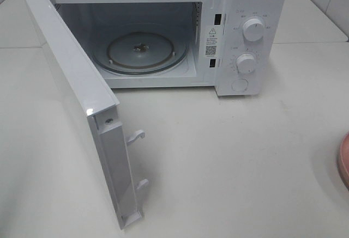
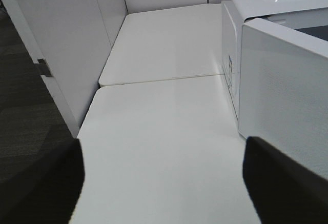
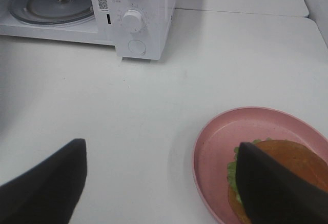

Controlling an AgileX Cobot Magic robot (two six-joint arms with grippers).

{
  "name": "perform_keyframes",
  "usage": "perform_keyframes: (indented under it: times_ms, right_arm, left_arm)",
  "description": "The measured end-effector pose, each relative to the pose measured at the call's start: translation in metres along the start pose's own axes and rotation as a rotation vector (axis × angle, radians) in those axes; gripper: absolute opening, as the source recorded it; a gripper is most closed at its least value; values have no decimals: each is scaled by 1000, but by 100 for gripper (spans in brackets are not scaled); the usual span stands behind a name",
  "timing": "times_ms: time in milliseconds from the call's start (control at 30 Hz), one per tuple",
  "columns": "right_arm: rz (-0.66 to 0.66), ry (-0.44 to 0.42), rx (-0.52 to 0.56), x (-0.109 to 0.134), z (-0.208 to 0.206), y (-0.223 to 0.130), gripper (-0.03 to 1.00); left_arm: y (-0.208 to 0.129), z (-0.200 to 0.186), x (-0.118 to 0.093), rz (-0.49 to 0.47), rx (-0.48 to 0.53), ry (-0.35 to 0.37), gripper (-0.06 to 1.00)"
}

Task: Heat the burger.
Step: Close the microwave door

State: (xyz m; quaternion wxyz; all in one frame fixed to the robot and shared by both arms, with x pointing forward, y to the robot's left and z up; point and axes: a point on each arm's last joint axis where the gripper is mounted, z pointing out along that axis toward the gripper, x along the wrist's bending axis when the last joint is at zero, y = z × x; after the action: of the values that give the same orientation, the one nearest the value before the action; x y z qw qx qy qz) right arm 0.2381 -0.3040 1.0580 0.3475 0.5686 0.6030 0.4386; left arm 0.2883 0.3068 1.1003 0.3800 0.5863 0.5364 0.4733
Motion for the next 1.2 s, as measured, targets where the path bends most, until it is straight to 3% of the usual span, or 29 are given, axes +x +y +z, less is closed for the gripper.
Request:
perform_keyframes:
  times_ms: [67,100,167,200,233,267,433,500,700,1200]
  right_arm:
    - [0,0,0,0,0,0,76]
    - [0,0,0,0,0,0,76]
    - [0,0,0,0,0,0,76]
    - [0,0,0,0,0,0,76]
    - [0,0,0,0,0,0,76]
    - [0,0,0,0,0,0,76]
    - [0,0,0,0,0,0,76]
    - [0,0,0,0,0,0,76]
    - [0,0,0,0,0,0,76]
    - [0,0,0,0,0,0,76]
  left_arm:
    - [3,10,0,3,20,-5,67]
    - [4,15,-1,4,29,-7,56]
    - [5,20,-1,3,41,-11,50]
    - [6,31,-2,2,63,-19,39]
    - [6,31,-2,2,63,-19,39]
    - [9,40,-2,0,63,-24,28]
    - [17,63,-4,-23,20,-39,13]
    - [21,78,-6,-39,-2,-46,2]
    - [17,103,-8,-46,-28,-49,0]
    - [-21,158,-20,-28,-223,-61,0]
